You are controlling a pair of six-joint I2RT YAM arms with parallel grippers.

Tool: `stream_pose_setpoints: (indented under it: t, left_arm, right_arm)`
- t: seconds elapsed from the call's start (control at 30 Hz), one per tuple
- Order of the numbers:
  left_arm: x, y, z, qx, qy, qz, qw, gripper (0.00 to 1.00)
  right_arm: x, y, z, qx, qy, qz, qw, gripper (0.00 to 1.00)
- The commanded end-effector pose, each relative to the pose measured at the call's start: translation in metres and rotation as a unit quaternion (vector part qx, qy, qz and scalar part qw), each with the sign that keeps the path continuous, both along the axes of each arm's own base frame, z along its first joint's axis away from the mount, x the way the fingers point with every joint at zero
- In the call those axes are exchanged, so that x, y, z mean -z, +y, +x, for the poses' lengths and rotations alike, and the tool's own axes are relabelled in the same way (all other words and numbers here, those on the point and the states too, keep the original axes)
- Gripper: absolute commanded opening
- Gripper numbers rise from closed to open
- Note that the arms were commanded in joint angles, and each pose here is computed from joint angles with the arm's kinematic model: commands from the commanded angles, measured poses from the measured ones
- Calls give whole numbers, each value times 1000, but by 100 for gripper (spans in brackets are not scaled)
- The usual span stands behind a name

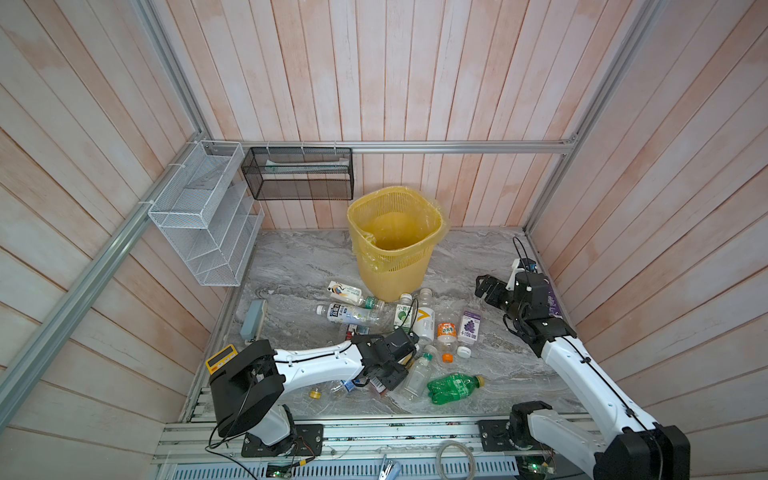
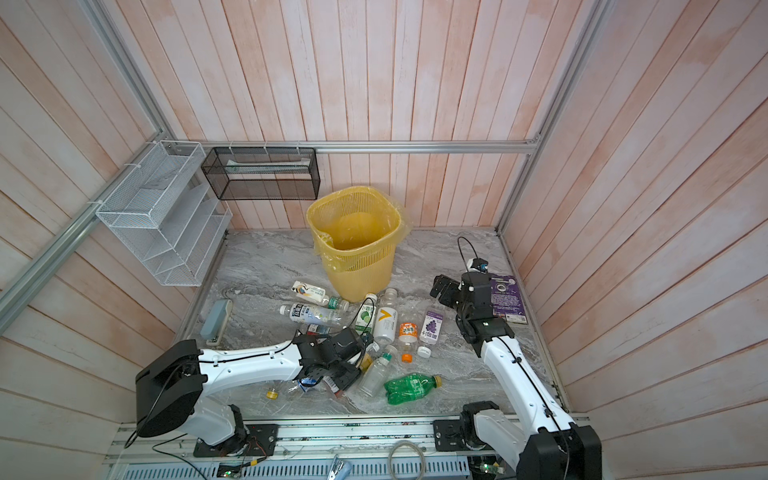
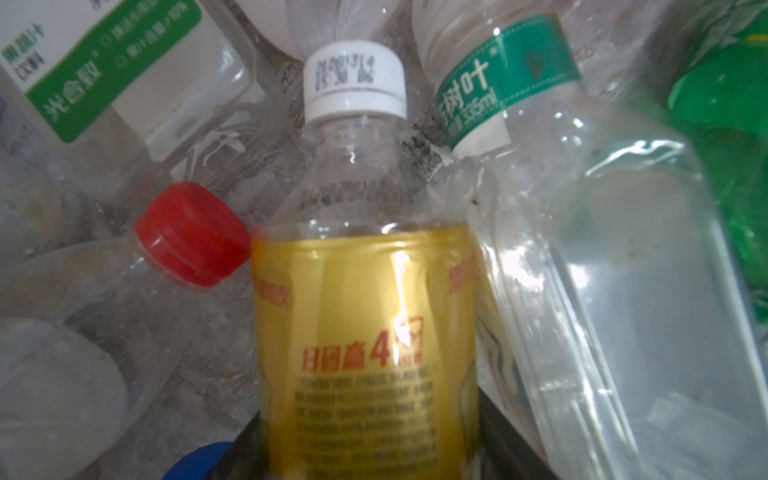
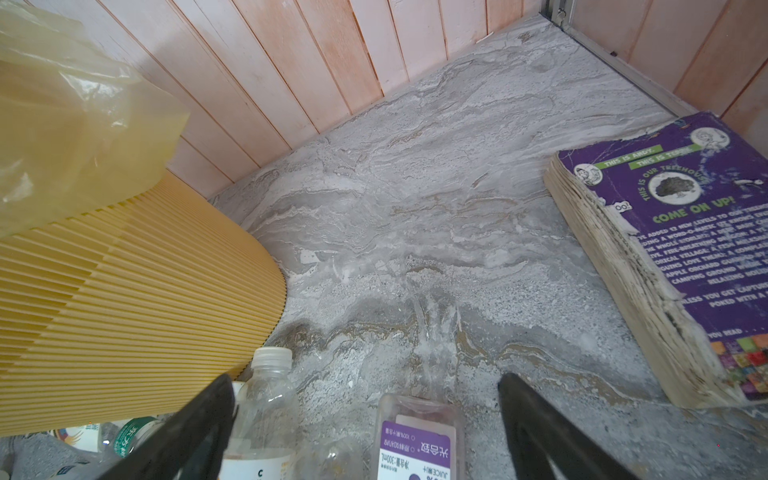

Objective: Throw the plastic bottles in the bin
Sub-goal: 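Release the yellow bottle over the bin while the right arm lowers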

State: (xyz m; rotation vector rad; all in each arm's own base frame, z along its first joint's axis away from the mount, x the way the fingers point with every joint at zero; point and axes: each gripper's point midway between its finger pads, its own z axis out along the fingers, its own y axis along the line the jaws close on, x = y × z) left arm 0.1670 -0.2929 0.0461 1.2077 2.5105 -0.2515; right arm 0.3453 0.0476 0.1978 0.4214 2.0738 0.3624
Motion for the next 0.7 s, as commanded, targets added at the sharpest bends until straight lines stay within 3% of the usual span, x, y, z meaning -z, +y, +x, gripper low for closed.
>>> stream_pose_setpoints:
  t: [0.0,0.27,0.4,0.47,0.53,0.67]
  left_arm:
    - [-21,-14,7,-4,-17,-36,999,57]
    - [-89,-15,24,-54,-76,-118,989,56]
    - [-159,-2,48,-105,-160,-188,963,56]
    - [-208,10,61,-131,-227,-234,936,57]
    - [-266,23,71,-142,-300,-290,898,58]
    - [-377,58,75,-138,-455,-363,801,59]
  right_arm:
    - [2,-2,0,5,1,7,1000,99]
    - [-1,-11,-4,27,-9,-5,1000,99]
    - [-6,-22,-9,53,-26,-12,998,99]
    - [-11,-27,-13,64,-39,-15,997,99]
    - [-14,-32,-16,74,-52,-17,996,99]
    - [-20,-39,-23,87,-73,-22,993,99]
